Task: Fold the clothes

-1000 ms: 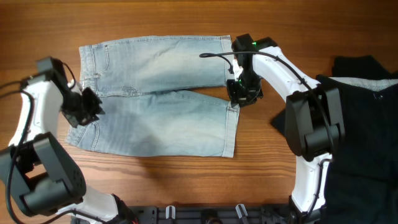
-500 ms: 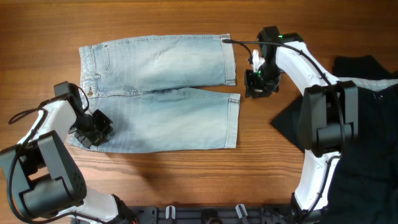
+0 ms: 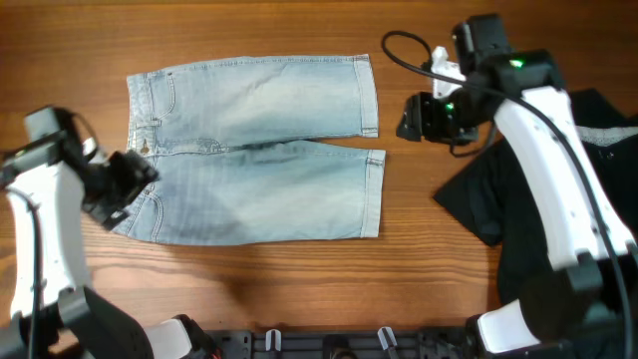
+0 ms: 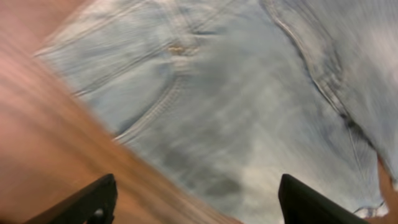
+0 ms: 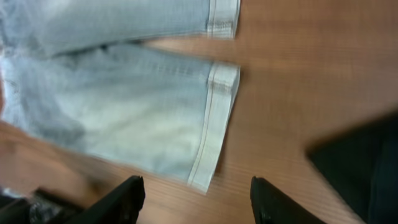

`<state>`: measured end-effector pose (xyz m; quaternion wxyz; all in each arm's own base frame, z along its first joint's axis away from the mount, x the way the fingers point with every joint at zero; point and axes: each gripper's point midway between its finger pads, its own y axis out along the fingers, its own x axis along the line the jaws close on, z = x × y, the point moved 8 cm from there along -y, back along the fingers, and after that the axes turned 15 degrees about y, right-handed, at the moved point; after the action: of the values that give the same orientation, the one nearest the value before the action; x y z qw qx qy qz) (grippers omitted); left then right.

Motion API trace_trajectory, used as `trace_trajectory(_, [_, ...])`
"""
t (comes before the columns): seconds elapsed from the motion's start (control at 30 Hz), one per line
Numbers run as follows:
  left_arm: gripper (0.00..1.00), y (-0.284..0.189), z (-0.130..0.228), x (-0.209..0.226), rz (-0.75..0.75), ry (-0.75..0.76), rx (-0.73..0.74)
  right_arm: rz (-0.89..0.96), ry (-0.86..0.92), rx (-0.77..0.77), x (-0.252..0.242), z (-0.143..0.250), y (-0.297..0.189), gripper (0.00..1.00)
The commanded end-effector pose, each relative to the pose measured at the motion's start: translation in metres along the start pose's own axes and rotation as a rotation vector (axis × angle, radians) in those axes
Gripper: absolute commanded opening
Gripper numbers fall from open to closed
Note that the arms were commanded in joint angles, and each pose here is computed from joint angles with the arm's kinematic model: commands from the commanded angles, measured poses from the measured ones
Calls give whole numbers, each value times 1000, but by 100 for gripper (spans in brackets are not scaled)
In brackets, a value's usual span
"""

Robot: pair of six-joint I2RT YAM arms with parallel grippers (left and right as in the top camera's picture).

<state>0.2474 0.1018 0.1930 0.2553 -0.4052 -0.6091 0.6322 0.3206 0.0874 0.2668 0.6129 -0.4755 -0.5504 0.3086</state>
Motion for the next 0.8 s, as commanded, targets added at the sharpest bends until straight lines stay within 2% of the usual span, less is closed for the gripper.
trace_trajectory(0.0, [68,-7,1,46,-68,-200,-1,56,72,67,-8,10,6,60])
trace_trajectory(0.03, [57,-5,3,62,-72,-259,5,65,76,84,-11,13,10,59])
trace_trajectory(0.1, [51,3,9,91,-76,-381,23,71,82,124,-16,18,24,59])
trace_trajectory(0.2, [49,20,17,120,-65,-489,28,35,63,176,-18,28,50,59])
trace_trajectory(0.27, [51,35,21,127,-21,-521,22,-3,48,201,-16,34,65,59])
trace_trajectory(0.43, [63,67,13,128,15,-490,-35,-8,34,219,-11,43,83,63])
trace_trajectory(0.57, [66,76,1,120,83,-383,-84,-9,13,224,-5,47,85,64])
trace_trajectory(0.63, [66,77,-11,111,156,-317,-136,-13,30,213,-2,46,87,64])
trace_trajectory(0.7, [64,80,-16,105,160,-287,-149,-14,46,208,-1,45,87,64])
trace_trajectory(0.77, [56,84,-16,100,161,-273,-135,-11,74,209,-1,45,87,65])
